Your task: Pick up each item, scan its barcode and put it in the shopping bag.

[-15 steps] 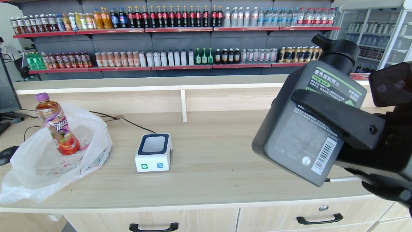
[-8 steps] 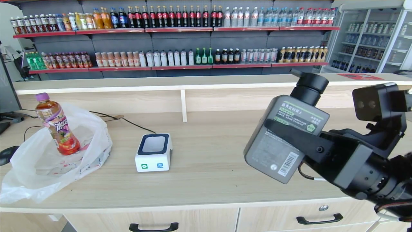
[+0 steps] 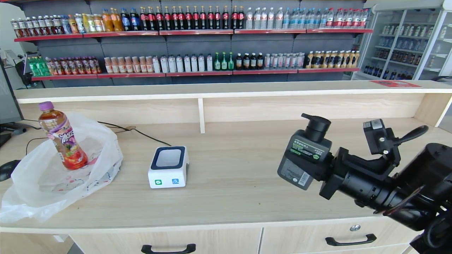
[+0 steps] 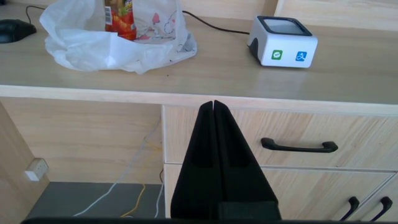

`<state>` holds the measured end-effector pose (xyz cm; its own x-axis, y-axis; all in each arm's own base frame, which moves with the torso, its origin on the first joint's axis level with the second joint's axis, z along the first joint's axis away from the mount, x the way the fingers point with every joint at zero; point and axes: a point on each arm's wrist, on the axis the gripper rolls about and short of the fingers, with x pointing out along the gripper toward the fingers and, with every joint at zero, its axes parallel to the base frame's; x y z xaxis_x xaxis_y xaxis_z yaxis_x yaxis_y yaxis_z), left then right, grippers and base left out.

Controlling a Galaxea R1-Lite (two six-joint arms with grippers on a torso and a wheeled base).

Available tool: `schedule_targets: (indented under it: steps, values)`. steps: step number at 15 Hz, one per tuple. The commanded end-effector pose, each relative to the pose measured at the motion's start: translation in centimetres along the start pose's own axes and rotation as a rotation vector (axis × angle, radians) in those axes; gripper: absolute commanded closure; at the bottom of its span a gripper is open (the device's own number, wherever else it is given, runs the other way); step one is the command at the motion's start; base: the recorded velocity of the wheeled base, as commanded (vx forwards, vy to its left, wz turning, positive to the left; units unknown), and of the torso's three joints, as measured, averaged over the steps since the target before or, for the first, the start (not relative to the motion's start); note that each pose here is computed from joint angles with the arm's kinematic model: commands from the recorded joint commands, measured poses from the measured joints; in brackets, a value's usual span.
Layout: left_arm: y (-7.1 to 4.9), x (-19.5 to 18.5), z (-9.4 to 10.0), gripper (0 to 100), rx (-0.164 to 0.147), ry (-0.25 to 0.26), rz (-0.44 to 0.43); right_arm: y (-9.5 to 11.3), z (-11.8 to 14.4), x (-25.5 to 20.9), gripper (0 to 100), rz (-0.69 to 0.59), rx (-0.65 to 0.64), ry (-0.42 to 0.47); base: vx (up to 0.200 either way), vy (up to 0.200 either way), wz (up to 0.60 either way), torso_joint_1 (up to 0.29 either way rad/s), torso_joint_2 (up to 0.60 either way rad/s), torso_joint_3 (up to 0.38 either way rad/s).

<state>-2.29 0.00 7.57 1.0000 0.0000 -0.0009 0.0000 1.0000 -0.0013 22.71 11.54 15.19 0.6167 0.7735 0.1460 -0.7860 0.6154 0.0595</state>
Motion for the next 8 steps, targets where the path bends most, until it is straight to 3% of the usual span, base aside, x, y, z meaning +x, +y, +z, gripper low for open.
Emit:
schedule_targets:
  steps: [1,2,4,6,8]
  values:
    - [0.0,0.0,0.0,100,0.0,-0.001,0.0,-2.0,-0.5,-0.4,100,-0.112,-0.123,0.017,0.0,0.0,0.0,0.0,0.0,0.0]
    - [0.0,0.0,0.0,100,0.0,-0.001,0.0,-2.7,-0.3,-0.5,100,-0.219,-0.206,0.012,0.0,0.0,0.0,0.0,0.0,0.0]
    - [0.0,0.0,0.0,100,0.001,-0.001,0.0,-3.0,0.2,-0.8,100,-0.41,-0.23,-0.004,0.0,0.0,0.0,0.0,0.0,0.0]
    - [0.0,0.0,0.0,100,0.01,-0.001,-0.002,-2.9,1.1,-1.1,100,-0.499,-0.24,-0.039,0.0,0.0,0.0,0.0,0.0,0.0]
    - [0.0,0.0,0.0,100,0.014,0.001,-0.002,-2.9,1.3,-1.1,100,-0.501,-0.241,-0.049,0.0,0.0,0.0,0.0,0.0,0.0]
